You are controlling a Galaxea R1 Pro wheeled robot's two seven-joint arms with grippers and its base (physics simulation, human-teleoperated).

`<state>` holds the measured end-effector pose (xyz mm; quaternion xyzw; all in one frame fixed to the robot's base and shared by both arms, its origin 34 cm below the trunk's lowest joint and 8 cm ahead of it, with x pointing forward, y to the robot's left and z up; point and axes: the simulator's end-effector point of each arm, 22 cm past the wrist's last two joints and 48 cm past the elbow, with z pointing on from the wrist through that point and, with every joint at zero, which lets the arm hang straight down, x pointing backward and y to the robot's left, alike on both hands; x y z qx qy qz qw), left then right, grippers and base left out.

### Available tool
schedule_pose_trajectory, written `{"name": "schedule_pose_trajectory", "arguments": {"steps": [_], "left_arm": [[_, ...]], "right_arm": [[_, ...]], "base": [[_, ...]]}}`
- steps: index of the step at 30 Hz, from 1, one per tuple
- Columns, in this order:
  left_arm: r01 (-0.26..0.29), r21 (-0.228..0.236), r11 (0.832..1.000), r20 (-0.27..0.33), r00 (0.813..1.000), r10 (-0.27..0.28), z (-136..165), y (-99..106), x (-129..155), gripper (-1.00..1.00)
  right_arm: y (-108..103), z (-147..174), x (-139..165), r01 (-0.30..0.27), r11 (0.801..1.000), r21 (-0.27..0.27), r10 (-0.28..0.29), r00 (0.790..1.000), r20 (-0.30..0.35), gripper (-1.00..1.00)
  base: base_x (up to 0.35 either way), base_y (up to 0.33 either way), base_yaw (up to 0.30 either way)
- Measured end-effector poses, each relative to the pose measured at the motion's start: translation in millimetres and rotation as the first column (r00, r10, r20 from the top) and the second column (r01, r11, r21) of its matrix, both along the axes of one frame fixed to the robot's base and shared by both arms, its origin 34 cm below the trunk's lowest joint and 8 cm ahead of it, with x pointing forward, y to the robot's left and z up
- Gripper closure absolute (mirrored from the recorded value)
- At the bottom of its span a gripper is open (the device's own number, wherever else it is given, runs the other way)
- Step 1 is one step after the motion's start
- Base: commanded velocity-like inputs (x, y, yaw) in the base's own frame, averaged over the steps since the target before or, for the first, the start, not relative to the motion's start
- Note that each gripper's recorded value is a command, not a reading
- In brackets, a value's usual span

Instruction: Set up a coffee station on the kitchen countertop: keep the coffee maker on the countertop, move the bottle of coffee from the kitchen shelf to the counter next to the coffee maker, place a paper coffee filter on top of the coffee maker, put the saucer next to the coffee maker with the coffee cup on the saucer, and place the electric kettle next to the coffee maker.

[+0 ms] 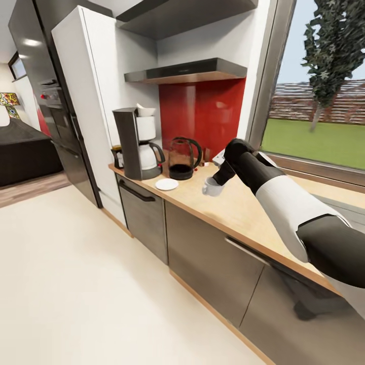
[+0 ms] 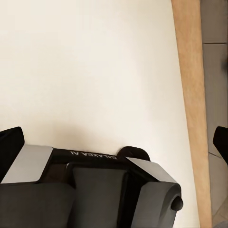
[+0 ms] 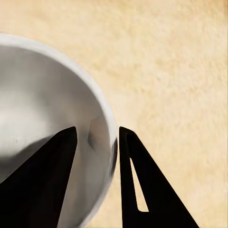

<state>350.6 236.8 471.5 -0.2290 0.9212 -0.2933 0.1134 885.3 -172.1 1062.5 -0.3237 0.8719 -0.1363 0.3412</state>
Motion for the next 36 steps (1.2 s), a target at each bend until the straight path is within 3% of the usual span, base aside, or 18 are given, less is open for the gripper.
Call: {"name": "schedule_pose_trajectory", "arguments": {"steps": [8, 15, 21, 36], "left_arm": [[0.000, 0.000, 1.000, 0.000, 1.000, 0.000, 0, 0, 0, -1.00], [0.000, 0.000, 1.000, -0.001, 1.000, 0.000, 0, 0, 0, -1.00], [0.000, 0.000, 1.000, -0.001, 1.000, 0.000, 0, 0, 0, -1.00], [0.000, 0.000, 1.000, 0.000, 1.000, 0.000, 0, 0, 0, -1.00]], "right_arm": [[0, 0, 0, 0.000, 1.000, 0.000, 0.000, 1.000, 0.000, 1.00], [0, 0, 0, 0.000, 1.000, 0.001, 0.000, 1.000, -0.001, 1.00], [8, -2, -2, -0.012, 0.999, 0.037, 0.013, 1.000, -0.012, 1.00], [11, -3, -2, -0.017, 0.999, 0.051, 0.018, 1.000, -0.015, 1.00]], "base": [[0.198, 0.260, -0.017], [0.026, 0.050, -0.228], [0.016, 0.072, -0.219], [0.104, 0.273, -0.020]]}}
